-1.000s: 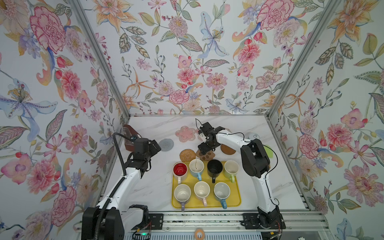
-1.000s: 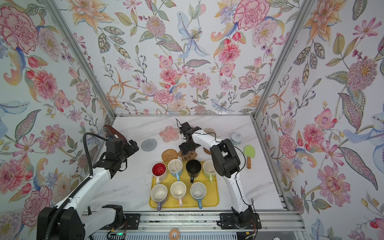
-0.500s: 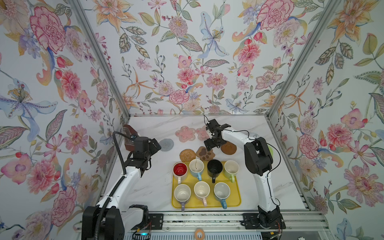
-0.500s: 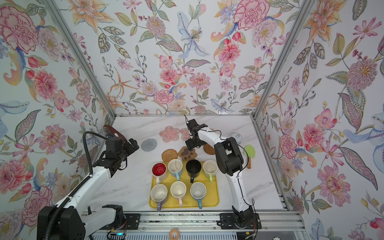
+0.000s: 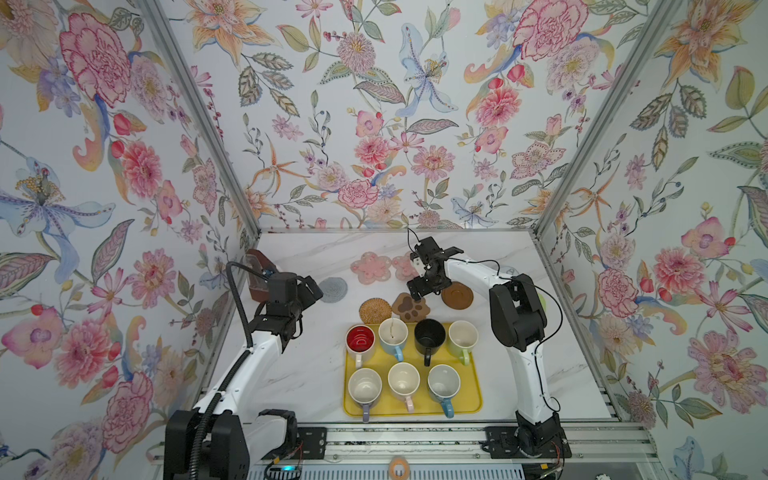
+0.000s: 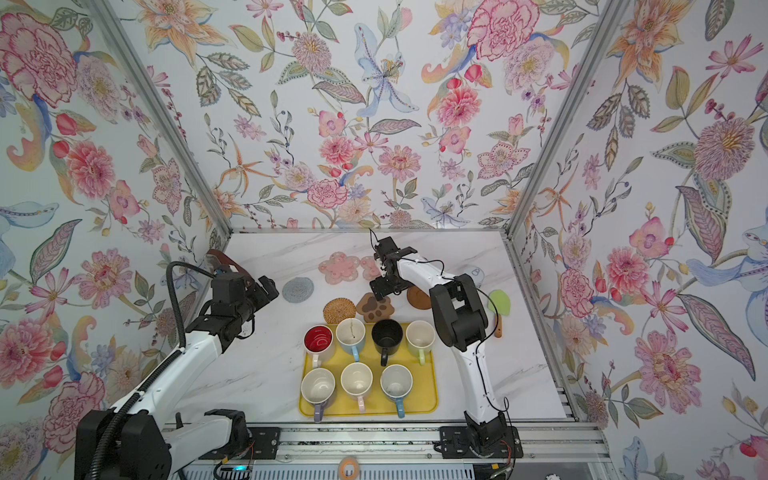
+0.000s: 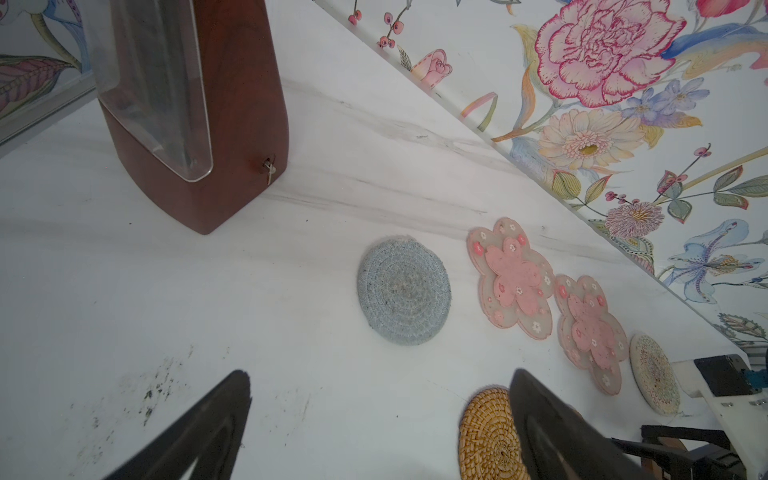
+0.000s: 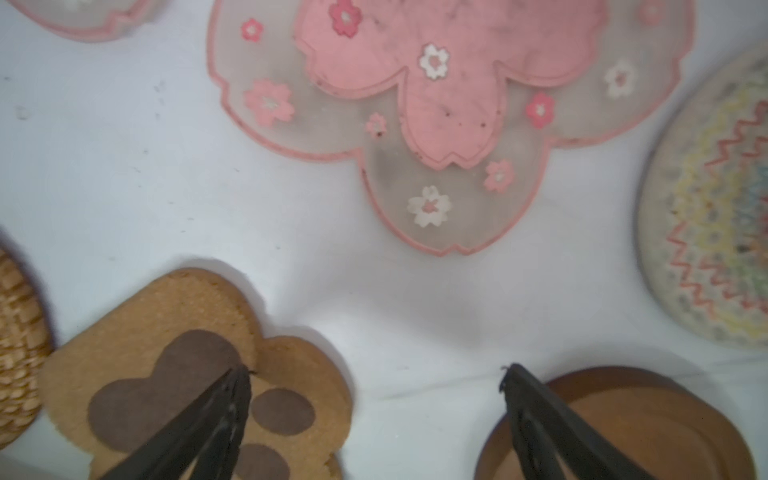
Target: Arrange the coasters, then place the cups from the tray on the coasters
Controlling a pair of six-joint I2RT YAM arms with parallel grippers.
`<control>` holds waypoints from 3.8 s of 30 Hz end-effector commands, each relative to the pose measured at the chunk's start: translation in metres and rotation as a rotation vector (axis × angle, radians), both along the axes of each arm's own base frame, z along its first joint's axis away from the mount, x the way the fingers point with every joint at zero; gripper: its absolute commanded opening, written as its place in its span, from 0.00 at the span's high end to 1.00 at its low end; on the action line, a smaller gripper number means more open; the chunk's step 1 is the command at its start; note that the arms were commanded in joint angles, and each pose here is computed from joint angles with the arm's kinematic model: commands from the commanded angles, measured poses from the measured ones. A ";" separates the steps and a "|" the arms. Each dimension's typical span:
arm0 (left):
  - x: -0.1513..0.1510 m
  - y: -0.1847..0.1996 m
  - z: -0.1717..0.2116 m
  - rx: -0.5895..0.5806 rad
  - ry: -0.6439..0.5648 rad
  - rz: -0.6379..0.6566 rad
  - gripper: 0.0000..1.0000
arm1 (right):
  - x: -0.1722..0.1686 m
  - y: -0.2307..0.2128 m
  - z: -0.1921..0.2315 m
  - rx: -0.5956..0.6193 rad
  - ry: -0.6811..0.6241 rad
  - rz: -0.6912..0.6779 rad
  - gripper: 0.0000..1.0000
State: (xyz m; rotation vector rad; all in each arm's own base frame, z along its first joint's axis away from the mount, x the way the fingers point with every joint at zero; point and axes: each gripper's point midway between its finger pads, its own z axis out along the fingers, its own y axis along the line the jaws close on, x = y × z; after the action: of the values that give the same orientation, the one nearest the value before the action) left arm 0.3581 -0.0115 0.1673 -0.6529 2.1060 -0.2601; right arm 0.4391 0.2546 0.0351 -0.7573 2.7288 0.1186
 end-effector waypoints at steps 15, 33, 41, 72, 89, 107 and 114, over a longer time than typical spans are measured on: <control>0.003 0.002 0.011 -0.016 -0.010 0.006 0.01 | -0.016 0.051 0.009 0.073 0.012 0.151 0.01; -0.002 0.002 0.012 -0.021 -0.021 0.004 0.01 | -0.033 0.059 -0.009 -0.020 0.045 0.198 0.01; -0.004 0.002 0.012 -0.022 -0.025 0.006 0.01 | -0.038 0.057 -0.018 -0.070 0.051 0.192 0.01; -0.002 0.001 0.020 -0.034 -0.037 0.005 0.01 | 0.000 -0.006 -0.001 -0.104 -0.010 -0.079 0.02; 0.000 0.002 0.019 -0.021 -0.024 0.004 0.01 | 0.026 -0.025 -0.004 -0.077 -0.016 -0.181 0.03; 0.001 0.003 0.015 -0.013 -0.012 0.005 0.01 | 0.007 0.000 0.023 0.018 -0.004 -0.076 0.03; 0.004 0.003 0.012 -0.018 -0.005 0.001 0.01 | -0.022 0.023 0.016 0.031 0.044 0.010 0.03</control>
State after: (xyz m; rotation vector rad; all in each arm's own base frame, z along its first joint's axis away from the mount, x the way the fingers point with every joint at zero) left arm 0.3571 -0.0100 0.1720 -0.6654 2.1059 -0.2672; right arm 0.4351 0.2660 0.0421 -0.6902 2.7622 0.1370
